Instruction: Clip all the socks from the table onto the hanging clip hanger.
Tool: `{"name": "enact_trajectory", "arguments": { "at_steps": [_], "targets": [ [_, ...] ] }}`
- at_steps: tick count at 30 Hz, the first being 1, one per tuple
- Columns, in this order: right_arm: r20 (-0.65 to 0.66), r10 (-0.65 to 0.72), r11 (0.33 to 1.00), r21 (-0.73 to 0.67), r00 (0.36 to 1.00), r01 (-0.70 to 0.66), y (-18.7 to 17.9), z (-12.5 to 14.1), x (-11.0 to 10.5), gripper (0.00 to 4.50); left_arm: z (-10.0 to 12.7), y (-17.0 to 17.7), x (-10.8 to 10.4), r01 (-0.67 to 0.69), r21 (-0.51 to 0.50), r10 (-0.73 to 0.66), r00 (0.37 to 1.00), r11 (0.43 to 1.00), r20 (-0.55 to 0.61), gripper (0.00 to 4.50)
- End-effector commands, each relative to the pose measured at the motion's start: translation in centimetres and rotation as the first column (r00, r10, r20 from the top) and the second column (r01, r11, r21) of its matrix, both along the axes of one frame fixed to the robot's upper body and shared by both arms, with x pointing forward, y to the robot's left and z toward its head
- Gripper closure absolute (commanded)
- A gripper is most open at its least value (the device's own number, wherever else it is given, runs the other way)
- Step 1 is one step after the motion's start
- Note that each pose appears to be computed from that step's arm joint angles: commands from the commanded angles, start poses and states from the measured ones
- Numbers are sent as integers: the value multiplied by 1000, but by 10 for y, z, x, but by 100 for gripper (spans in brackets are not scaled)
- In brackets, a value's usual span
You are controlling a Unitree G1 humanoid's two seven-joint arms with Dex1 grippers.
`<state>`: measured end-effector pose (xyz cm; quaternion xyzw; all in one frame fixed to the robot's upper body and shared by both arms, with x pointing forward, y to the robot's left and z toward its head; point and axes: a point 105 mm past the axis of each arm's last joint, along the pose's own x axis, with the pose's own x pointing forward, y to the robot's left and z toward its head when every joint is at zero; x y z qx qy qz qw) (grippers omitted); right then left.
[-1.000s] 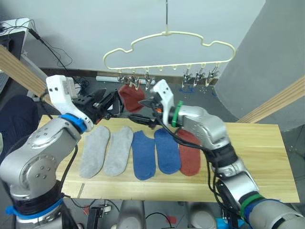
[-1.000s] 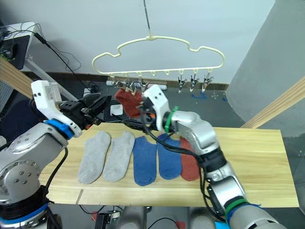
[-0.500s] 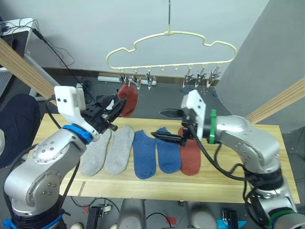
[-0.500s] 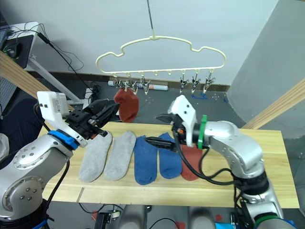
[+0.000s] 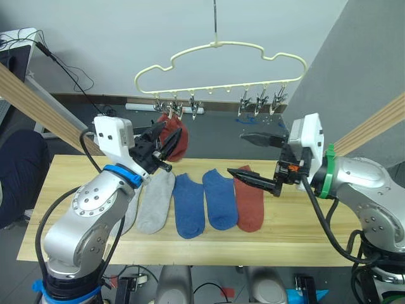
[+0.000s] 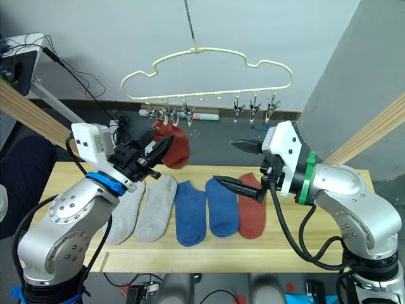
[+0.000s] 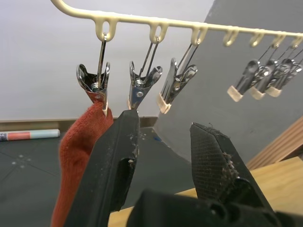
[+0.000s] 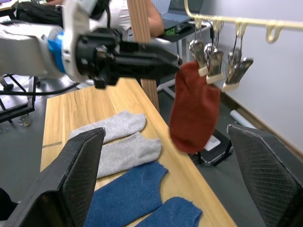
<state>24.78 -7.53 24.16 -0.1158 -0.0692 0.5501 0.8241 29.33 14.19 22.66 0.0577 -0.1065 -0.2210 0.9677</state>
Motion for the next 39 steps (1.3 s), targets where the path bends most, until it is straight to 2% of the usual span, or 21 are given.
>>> {"name": "enact_trajectory", "arguments": {
  "at_steps": [1, 7, 16, 22, 26, 39],
  "targets": [
    [57, 43, 999, 14, 997, -44, -4, 18, -15, 19, 4, -4, -2, 6, 13, -7, 999, 1000, 53, 248],
    [63, 74, 997, 12, 995, -75, -4, 26, -22, 19, 3, -4, -1, -22, 14, 21, 997, 1000, 71, 248],
    [51, 99, 995, 3, 994, -99, -2, 25, -27, 19, 1, -1, -2, -81, 23, 79, 993, 996, 88, 248],
    [49, 96, 995, 10, 994, -96, -1, 24, -27, 19, 3, 4, 5, -122, 10, 121, 988, 992, 101, 248],
    [37, 83, 996, 21, 996, -84, 1, 21, -28, 19, 12, 3, 16, -118, -35, 121, 987, 992, 104, 248],
    [14, 53, 998, 37, 999, -53, 4, 18, -32, 19, 17, 3, 25, -111, -42, 114, 989, 993, 96, 248]
  ]
}}
